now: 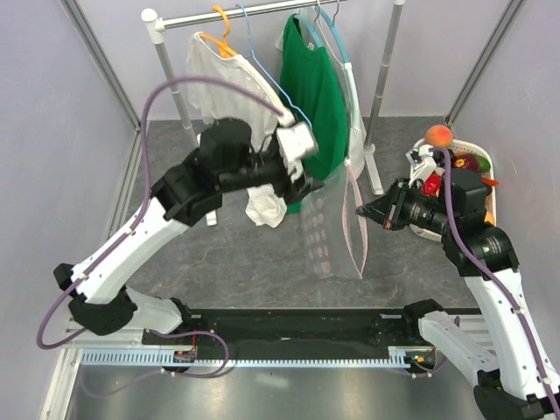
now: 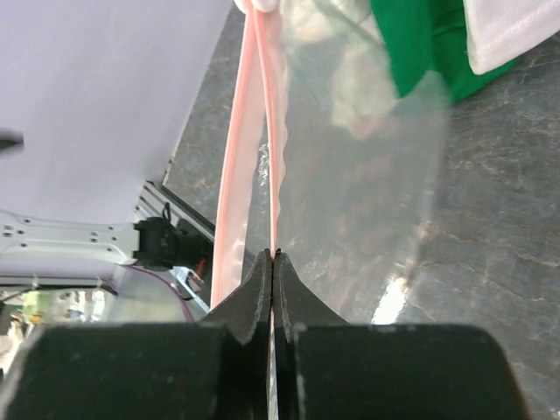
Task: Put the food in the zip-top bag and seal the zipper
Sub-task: Open the zipper of the food storage bag at the center of the board.
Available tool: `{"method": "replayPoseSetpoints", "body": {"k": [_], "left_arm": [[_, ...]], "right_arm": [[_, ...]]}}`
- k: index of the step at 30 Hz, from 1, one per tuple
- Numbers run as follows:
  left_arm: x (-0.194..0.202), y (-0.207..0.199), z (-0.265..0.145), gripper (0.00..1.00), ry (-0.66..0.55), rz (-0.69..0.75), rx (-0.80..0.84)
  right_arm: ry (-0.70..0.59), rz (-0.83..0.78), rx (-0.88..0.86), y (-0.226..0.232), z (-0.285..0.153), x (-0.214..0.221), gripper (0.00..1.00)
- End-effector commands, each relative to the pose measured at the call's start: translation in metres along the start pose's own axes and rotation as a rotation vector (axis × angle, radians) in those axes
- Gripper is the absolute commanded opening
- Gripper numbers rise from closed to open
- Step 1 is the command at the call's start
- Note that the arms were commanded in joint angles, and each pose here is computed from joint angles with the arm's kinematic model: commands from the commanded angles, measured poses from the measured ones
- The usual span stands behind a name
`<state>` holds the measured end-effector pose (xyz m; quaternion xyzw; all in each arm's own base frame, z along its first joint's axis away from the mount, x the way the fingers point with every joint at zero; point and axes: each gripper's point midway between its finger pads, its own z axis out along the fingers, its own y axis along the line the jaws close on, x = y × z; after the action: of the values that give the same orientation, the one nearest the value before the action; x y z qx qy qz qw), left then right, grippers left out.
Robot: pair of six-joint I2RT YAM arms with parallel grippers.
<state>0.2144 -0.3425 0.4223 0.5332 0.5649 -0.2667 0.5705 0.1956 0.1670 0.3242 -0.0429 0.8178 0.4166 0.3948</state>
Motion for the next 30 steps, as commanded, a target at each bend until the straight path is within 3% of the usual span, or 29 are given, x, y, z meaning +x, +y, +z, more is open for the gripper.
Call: {"method": "replayPoseSetpoints", "body": {"k": [1,6,18,26,30], "left_arm": [[0.006,-0.027,0.009,0.78,0.088,-0.635,0.109],[0.009,-0.058,0.019,0.80,0.116,-0.821,0.234],[0.056,-0.064,0.052,0.68,0.237,-1.014,0.060],[0.062,-0.075,0.067,0.67,0.243,-1.047,0.059],[0.066,-0.074,0.069,0.55,0.249,-1.050,0.035]], "right_arm": [[-0.064,0.086,0.031,-0.001,-0.007,-0.012,0.00],[-0.053,0.122,-0.012,0.002,-0.006,-0.009,0.00],[-0.067,0.138,-0.035,0.004,-0.003,-0.015,0.00],[-0.062,0.116,-0.111,0.018,-0.005,-0.015,0.00],[-0.054,0.118,-0.131,0.023,-0.007,-0.013,0.00]]}}
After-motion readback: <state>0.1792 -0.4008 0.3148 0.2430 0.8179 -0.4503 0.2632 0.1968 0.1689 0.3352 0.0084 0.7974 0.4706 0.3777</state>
